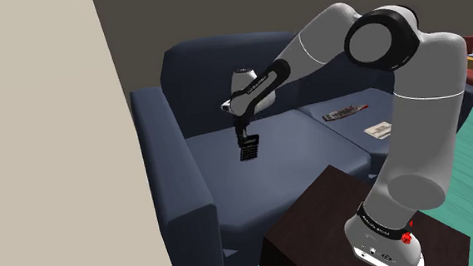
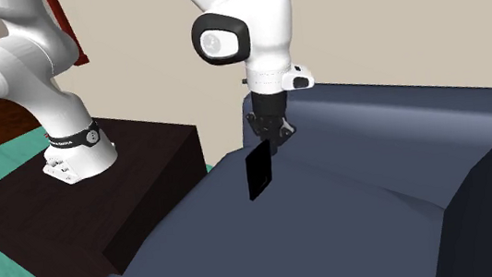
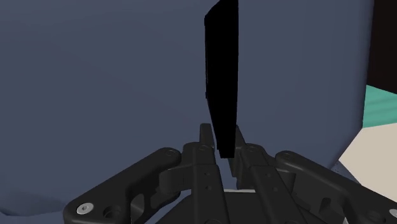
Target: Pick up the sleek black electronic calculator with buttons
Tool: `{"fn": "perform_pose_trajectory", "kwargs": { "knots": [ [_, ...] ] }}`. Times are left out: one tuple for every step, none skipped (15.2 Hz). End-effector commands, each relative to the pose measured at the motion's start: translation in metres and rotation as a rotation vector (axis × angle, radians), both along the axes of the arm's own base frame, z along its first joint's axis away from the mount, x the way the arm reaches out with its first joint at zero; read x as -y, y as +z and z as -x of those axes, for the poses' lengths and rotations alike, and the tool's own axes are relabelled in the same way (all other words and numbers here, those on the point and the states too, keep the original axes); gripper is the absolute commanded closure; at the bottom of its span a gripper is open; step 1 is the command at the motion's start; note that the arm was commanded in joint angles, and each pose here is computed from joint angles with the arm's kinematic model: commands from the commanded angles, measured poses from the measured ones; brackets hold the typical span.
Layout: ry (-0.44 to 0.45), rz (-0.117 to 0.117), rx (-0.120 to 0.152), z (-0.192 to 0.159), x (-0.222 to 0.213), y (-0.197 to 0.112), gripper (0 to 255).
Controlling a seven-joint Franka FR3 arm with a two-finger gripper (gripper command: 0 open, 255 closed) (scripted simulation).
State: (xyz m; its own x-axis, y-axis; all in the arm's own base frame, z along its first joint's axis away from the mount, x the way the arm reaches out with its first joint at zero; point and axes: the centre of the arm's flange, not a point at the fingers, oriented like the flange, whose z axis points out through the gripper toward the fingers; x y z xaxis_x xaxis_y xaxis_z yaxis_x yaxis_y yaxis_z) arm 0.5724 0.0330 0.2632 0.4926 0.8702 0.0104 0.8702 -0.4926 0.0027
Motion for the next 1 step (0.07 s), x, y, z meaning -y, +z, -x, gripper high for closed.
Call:
{"fn": "perform_pose_trajectory", "kwargs": {
  "knots": [
    [0.0,0.0,0.0,0.0009,0.0004,0.003,255]
  ]
}}
